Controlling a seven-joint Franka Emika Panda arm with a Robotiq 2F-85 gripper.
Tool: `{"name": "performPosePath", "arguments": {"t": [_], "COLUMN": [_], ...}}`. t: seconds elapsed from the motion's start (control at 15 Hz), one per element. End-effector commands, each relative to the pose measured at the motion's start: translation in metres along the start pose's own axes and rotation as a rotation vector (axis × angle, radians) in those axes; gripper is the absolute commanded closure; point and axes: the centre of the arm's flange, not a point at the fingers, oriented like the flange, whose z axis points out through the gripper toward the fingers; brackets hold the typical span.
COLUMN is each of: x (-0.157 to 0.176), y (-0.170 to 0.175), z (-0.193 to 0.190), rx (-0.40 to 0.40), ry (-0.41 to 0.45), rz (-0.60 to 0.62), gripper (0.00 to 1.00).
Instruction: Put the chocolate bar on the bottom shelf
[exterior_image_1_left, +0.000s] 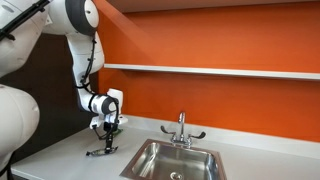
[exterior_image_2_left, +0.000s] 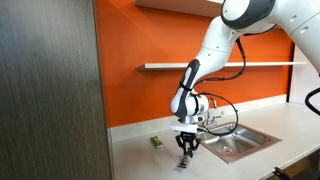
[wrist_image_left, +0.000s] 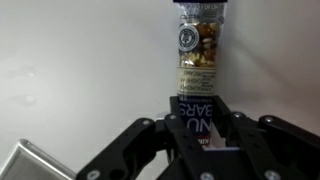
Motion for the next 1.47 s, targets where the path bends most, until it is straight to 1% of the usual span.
{"name": "performPosePath", "arguments": {"t": [0.0,0.2,0.33,0.47,0.6,0.8,1.07,1.2,1.4], "x": [-0.013,-0.019,-0.023,-0.028,-0.033,-0.038,-0.040,-0.042,-0.044], "y": [0.010,0.014,0.018,0.021,0.025,0.033,0.048,0.055,0.063], "z": [-0.035,-0.056,-0.069,-0.080,-0.089,-0.101,-0.116,-0.122,-0.131], "rx": [0.018,0.034,0.049,0.049,0.049,0.007,-0.066,-0.090,-0.086], "ry": [0.065,0.071,0.058,0.053,0.043,0.048,0.074,0.087,0.108], "rz": [-0.002,-0.074,-0.159,-0.219,-0.302,-0.402,-0.544,-0.620,-0.668], "gripper": [0.90,0.90,0.90,0.90,0.90,0.90,0.90,0.90,0.90]}}
